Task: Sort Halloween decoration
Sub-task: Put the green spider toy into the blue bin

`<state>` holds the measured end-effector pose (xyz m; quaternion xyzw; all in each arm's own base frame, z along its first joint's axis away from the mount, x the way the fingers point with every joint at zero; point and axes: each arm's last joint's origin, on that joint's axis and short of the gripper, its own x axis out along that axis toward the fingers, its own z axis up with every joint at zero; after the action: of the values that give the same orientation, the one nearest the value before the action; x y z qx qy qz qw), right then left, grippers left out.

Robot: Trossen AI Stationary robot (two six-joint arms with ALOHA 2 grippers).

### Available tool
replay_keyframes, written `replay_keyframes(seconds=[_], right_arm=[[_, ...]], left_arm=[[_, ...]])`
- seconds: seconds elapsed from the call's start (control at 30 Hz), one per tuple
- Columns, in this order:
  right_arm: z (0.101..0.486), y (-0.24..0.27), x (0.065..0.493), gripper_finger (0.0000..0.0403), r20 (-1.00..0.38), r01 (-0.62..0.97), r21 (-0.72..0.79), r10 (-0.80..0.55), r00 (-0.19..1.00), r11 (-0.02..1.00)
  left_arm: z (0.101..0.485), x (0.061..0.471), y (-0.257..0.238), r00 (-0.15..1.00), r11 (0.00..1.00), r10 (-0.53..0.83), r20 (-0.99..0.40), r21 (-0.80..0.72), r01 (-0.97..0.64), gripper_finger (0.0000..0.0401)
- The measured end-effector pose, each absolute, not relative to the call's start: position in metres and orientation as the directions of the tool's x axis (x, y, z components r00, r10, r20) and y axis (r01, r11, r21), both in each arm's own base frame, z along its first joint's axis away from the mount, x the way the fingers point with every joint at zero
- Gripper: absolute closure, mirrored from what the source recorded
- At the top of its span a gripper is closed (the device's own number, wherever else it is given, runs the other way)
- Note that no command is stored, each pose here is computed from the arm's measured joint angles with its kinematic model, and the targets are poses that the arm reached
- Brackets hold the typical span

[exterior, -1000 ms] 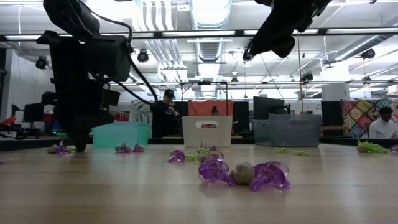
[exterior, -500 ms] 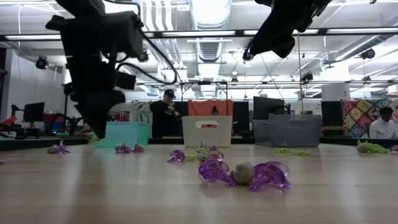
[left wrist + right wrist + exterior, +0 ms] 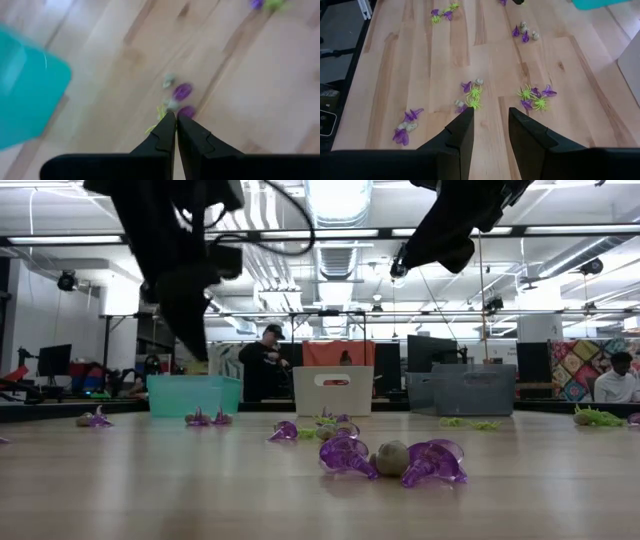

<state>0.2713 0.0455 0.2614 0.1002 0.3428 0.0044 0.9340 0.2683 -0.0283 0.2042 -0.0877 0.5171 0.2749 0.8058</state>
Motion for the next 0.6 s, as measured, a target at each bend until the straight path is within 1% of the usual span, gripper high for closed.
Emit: replay_keyframes(seconds=[0.13,0.33,0.47,0.6], right_arm=[[0.261,0.045,0.271,0.0294,-0.64,0.047,0.175,0.077,0.764,0.983],[0.262,0.045,0.271,0.0294,-0.639,0.023,0.147,0.077,0.765,0.989],[0.262,0.045,0.271,0.0294,-0.639,0.014,0.136,0.077,0.765,0.991],[0.262,0.045,0.271,0.0294,-0.639,0.014,0.136,0.077,0.765,0.991]], left_arm=[[0.225,0.27,-0.028,0.444,0.872,0.338,-0.83,0.098,-0.479,0.0401],[0.258,0.266,-0.026,0.631,0.914,0.314,-0.71,0.047,-0.402,0.0401],[0.277,0.261,-0.02,0.706,0.922,0.316,-0.633,0.029,-0.387,0.0401],[0.285,0.258,-0.013,0.727,0.921,0.331,-0.601,0.039,-0.387,0.0401]])
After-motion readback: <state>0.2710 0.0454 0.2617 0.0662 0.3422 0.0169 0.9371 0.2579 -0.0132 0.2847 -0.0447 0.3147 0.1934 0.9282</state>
